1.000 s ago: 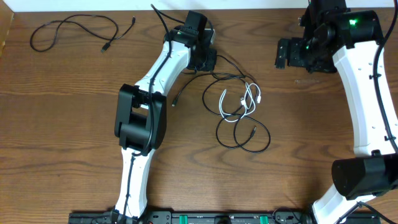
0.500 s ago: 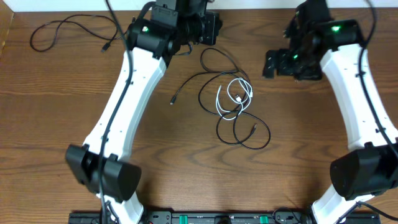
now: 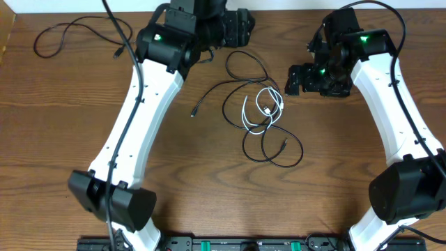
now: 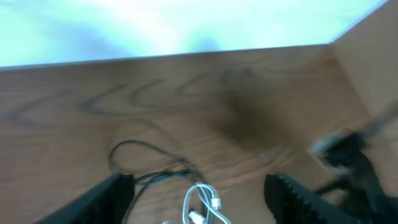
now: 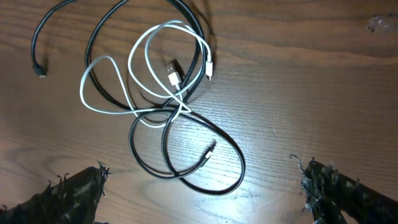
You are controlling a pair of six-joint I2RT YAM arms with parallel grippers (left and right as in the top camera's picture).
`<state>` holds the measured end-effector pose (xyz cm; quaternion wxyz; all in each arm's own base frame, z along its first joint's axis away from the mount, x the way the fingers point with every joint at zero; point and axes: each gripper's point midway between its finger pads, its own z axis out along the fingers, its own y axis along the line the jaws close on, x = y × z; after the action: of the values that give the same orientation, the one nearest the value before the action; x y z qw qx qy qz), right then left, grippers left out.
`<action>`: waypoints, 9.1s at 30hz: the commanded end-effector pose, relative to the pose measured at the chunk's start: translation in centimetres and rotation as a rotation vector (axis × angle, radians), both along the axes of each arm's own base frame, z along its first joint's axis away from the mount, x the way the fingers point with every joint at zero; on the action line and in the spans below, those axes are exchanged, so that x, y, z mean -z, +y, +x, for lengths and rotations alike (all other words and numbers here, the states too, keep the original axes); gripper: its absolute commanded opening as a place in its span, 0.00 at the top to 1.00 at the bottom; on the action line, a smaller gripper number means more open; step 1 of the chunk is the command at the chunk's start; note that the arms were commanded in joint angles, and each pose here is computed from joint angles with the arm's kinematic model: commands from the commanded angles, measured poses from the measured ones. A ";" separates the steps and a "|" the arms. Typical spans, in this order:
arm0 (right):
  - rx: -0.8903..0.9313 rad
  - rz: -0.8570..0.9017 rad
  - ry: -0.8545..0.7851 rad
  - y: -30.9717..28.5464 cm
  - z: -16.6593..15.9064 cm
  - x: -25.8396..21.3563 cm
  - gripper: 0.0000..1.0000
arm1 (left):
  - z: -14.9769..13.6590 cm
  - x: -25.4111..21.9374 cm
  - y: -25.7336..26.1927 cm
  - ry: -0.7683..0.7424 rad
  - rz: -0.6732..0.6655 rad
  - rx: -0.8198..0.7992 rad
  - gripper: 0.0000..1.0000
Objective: Untangle cables
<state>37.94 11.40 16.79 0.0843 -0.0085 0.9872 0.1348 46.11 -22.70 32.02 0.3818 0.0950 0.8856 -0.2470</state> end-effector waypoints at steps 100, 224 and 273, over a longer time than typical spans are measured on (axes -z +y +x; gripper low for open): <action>-0.110 0.167 -0.090 7.3 0.2 0.2 0.19 | -8.9 -33.1 2.3 -0.901 -0.516 -0.206 0.93; -0.511 0.380 -0.431 12.1 -0.2 -6.9 0.01 | -8.0 -31.8 7.4 -0.870 -0.413 -0.526 0.93; -0.660 0.518 -0.635 20.9 1.1 -8.9 0.46 | -17.3 -39.2 4.1 -0.782 -0.994 -0.086 0.92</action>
<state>39.45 31.48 26.24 0.3446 -0.3387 0.7907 0.3760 31.56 -19.79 68.98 0.6767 -0.0578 0.4933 -0.5435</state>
